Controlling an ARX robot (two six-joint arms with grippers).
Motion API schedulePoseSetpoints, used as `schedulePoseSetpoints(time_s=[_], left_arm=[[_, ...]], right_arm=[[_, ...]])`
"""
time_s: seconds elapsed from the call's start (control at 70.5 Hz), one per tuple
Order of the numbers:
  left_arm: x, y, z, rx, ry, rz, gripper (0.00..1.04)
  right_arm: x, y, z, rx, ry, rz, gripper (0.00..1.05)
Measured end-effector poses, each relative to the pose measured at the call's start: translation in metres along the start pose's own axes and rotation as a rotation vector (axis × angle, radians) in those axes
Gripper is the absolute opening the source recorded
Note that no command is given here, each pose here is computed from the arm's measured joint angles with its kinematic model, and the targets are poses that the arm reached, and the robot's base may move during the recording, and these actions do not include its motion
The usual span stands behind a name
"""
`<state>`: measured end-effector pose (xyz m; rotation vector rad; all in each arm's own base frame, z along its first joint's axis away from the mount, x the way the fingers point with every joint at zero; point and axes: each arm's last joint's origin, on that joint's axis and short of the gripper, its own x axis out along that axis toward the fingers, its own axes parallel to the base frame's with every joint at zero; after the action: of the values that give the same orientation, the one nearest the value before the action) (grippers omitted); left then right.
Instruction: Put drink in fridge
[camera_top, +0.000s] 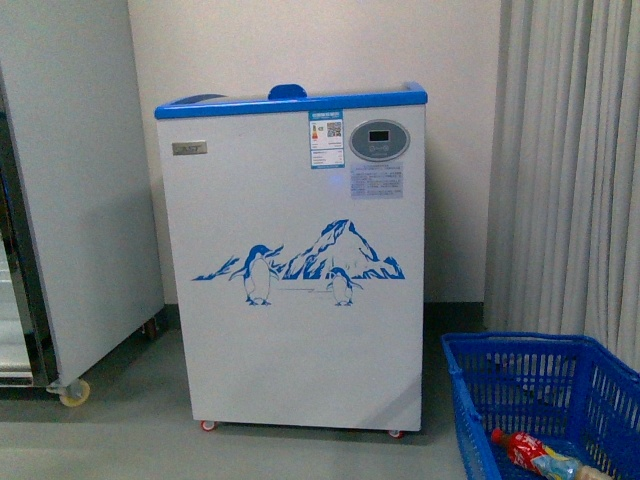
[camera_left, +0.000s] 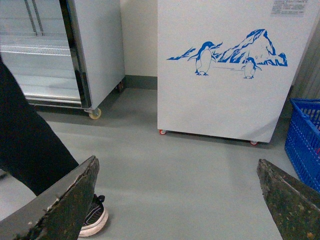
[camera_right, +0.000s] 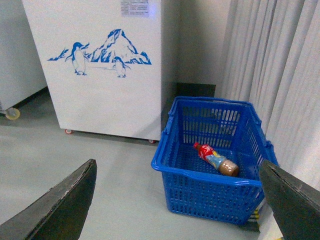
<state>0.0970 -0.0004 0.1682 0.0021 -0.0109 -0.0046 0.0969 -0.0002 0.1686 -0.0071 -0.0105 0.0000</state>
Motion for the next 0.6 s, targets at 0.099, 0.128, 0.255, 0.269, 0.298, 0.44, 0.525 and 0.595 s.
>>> schedulePoseSetpoints(time_s=[0.099, 0.128, 0.255, 0.269, 0.298, 0.44, 0.525, 0.595], left_arm=[[0.0, 0.0, 0.0, 0.0, 0.0, 0.0, 0.97], [0.0, 0.0, 0.0, 0.0, 0.0, 0.0, 0.97], [0.0, 0.0, 0.0, 0.0, 0.0, 0.0, 0.97], [0.0, 0.0, 0.0, 0.0, 0.0, 0.0, 0.97], [0.0, 0.0, 0.0, 0.0, 0.0, 0.0, 0.97], [0.0, 0.0, 0.0, 0.0, 0.0, 0.0, 0.97], [0.0, 0.0, 0.0, 0.0, 0.0, 0.0, 0.97], [0.0, 0.0, 0.0, 0.0, 0.0, 0.0, 0.97]], right_arm=[[0.0, 0.0, 0.0, 0.0, 0.0, 0.0, 0.97], [0.0, 0.0, 0.0, 0.0, 0.0, 0.0, 0.97], [0.0, 0.0, 0.0, 0.0, 0.0, 0.0, 0.97], [0.0, 0.0, 0.0, 0.0, 0.0, 0.0, 0.97], [0.0, 0.0, 0.0, 0.0, 0.0, 0.0, 0.97], [0.0, 0.0, 0.0, 0.0, 0.0, 0.0, 0.97], [0.0, 0.0, 0.0, 0.0, 0.0, 0.0, 0.97], [0.0, 0.0, 0.0, 0.0, 0.0, 0.0, 0.97]])
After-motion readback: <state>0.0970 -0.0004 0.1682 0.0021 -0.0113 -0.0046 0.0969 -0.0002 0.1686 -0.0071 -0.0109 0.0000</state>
